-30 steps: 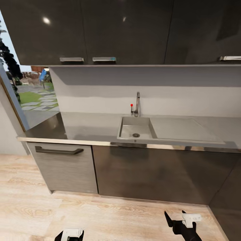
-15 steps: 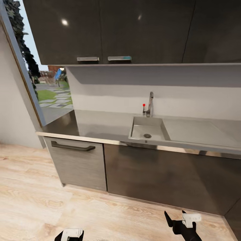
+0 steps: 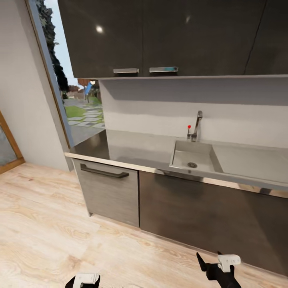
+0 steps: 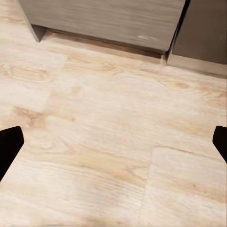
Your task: Put the three can of soda from the living room inside the tash can in the kitchen.
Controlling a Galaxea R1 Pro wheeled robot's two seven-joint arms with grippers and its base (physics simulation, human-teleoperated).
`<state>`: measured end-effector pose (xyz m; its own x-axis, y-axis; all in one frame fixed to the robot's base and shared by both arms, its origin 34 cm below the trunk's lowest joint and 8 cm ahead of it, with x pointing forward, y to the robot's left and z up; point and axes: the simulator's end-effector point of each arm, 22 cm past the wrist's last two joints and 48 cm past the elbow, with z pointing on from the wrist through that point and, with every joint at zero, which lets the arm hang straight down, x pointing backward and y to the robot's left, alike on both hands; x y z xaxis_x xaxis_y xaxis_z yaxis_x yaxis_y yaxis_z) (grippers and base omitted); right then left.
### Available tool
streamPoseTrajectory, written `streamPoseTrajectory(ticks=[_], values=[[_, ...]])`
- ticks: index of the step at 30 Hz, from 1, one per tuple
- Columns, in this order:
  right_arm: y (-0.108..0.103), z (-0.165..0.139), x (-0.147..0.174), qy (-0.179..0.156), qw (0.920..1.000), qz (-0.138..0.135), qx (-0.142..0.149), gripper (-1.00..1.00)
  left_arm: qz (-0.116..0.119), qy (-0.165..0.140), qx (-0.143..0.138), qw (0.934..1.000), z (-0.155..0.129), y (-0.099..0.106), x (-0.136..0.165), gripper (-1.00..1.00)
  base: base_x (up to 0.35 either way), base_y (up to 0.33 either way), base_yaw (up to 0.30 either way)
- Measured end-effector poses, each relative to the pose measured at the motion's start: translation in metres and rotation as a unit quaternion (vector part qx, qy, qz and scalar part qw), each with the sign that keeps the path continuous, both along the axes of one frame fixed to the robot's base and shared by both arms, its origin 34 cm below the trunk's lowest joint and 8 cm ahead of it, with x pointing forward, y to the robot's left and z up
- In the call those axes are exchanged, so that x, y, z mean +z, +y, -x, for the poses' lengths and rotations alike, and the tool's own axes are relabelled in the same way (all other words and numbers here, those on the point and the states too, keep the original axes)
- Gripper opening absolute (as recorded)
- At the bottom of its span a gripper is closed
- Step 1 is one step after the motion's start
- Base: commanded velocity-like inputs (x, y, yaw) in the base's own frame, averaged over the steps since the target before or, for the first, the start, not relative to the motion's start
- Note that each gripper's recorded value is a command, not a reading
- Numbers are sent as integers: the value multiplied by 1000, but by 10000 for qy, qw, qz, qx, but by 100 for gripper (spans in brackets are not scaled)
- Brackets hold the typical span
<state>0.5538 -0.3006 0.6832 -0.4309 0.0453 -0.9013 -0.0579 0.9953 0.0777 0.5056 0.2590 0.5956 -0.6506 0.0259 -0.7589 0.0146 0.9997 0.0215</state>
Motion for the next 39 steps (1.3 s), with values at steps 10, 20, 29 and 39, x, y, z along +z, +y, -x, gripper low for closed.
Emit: streamPoseTrajectory(ticks=[10, 20, 29, 39], values=[[5, 1, -2, 26, 10000, -8, 58, 100, -2, 0, 3, 10000, 0, 0, 0, 100, 0, 0, 252], [11, 4, -8, 92, 9999, -16, 122, 100, 0, 0, 1, 10000, 0, 0, 0, 100, 0, 0, 253], [11, 4, -8, 96, 9999, -17, 126, 100, -1, 34, 4, 10000, 2, 0, -2, 100, 0, 0, 119], [12, 4, -8, 97, 9999, -17, 131, 100, 7, 115, 14, 9999, 7, 0, -8, 100, 0, 0, 212]])
